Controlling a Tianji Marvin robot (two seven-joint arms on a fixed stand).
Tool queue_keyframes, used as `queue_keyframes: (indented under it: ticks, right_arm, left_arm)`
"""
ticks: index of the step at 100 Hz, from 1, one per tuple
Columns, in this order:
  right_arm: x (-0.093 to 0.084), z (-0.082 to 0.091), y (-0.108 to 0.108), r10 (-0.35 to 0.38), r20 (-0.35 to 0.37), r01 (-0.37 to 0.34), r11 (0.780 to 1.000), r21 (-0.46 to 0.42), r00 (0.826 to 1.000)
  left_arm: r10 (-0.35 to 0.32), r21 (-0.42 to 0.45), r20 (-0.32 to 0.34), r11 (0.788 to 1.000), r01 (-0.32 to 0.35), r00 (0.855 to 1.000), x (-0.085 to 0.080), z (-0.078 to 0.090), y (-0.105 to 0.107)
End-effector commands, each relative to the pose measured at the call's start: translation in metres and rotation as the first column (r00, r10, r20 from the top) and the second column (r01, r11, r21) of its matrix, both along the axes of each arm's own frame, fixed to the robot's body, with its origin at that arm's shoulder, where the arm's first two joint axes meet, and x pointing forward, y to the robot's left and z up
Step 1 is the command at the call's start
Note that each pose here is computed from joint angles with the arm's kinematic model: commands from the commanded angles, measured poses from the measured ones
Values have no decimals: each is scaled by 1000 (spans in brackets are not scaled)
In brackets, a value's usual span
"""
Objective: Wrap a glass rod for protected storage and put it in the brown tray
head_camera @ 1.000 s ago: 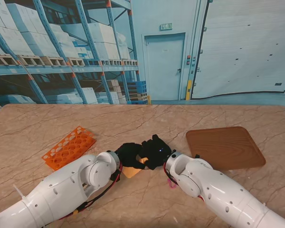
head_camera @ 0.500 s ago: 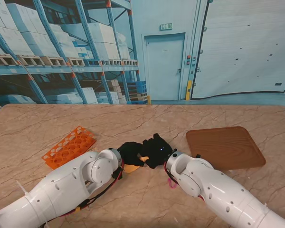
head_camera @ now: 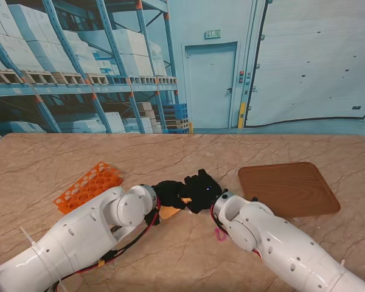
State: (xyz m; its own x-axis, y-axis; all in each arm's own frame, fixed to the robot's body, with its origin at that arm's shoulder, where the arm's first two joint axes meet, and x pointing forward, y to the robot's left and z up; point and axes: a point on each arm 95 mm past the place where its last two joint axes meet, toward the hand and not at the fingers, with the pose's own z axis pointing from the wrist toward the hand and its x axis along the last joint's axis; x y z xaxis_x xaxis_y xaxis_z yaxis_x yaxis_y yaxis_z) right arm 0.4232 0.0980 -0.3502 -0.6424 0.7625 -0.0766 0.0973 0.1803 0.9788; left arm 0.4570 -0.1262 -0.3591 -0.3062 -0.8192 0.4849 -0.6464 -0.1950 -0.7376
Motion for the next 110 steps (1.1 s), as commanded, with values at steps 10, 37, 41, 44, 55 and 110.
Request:
queue_keyframes:
  ticks: [10,37,41,44,55,110]
  right_arm:
    - [-4,-1,6,9,-11,-9,1000,10,1000]
    - [-3,2,7,14,-18,-13,1000,14,1000]
    - [-3,2,8,15,-19,-15,1000,14,1000]
    - [-3,2,8,16,-20,-15,1000,14,1000]
    - [-3,2,8,17,-23,-17,1000,14,1000]
    - [-7,3,4,3,-19,-3,1000,10,1000]
  left_arm:
    - [-3,2,-109,1000,4,994,-24,-32,-4]
    - [38,-33,-161,998,-44,986,-26,-30,-6]
    - [43,-36,-168,998,-50,985,-26,-30,-7]
    - [46,-38,-174,998,-54,984,-27,-30,-7]
    - [61,-56,-196,996,-73,979,-28,-29,-9]
    - [164,-146,-111,973,-179,980,-35,-36,-18]
